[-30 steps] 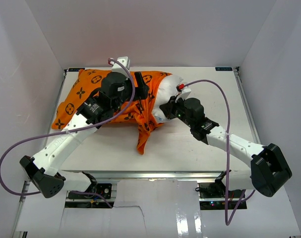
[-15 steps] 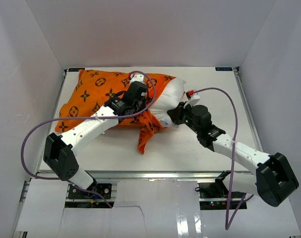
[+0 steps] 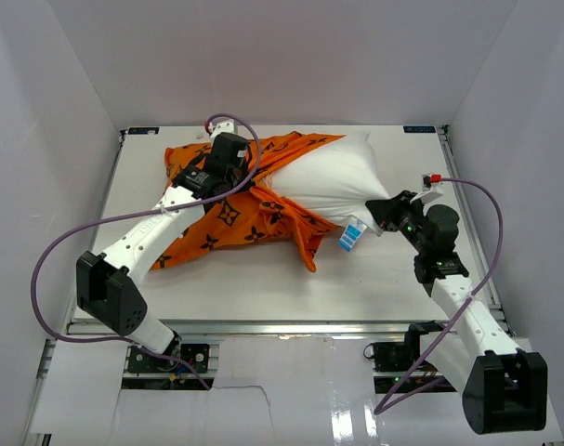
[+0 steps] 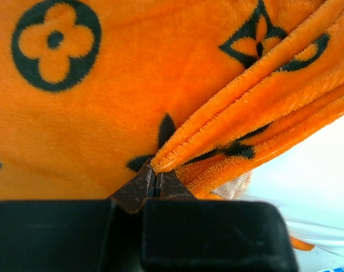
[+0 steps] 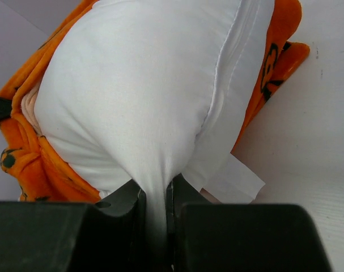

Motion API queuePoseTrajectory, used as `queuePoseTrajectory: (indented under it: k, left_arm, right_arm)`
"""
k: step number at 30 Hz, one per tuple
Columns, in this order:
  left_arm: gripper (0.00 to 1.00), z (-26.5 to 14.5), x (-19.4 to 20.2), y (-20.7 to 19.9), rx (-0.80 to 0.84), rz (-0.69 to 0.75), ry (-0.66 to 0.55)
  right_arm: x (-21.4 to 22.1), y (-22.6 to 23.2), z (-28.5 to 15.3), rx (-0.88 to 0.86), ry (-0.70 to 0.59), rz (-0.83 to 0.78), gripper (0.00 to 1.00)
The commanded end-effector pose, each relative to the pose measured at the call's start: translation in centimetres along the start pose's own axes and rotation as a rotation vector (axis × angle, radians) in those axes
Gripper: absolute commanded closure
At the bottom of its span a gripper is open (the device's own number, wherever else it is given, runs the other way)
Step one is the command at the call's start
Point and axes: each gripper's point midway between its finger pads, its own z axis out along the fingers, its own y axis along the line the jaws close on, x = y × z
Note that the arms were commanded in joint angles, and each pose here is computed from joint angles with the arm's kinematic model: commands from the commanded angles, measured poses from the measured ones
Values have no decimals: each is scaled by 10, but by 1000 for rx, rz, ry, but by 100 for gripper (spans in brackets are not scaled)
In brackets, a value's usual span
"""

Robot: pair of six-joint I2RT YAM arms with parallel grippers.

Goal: Remove the pillowcase from the pillow

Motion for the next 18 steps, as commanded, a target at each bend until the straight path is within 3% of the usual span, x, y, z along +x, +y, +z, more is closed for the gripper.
queuePoseTrajectory:
  k: [1, 4, 5, 6, 7, 8, 10, 12, 14, 18]
  left_arm:
    - [100, -29, -53, 96, -329, -42, -188]
    - [98, -32, -60, 60, -119, -12, -181]
    - [85, -35, -49, 30, 64, 15, -122]
    - [65, -41, -49, 16, 156, 42, -124]
    - [36, -54, -60, 2, 238, 38, -168]
    - [30, -65, -65, -14, 327, 48, -166]
    - [21, -66, -75, -25, 356, 79, -166]
    - [20, -77, -109, -39, 374, 82, -216]
    - [18, -51, -107, -45, 352, 98, -167]
    - [16, -31, -89, -99, 584, 164, -14]
  right_arm:
    - [-50, -38, -18, 135, -173, -23, 92]
    - [-50, -10, -14, -17, -126, -97, 92]
    - [-38, 8, -13, -136, -53, -115, 92]
    - [-35, 16, -14, -184, -30, -128, 92]
    - [-33, 24, -15, -230, -19, -142, 92]
    - [-27, 31, -19, -282, 9, -153, 92]
    - [-20, 35, -22, -324, 35, -206, 92]
    - [-8, 44, -28, -410, 84, -250, 92]
    - [6, 56, -37, -537, 131, -308, 92]
    - [12, 67, -44, -623, 147, -314, 92]
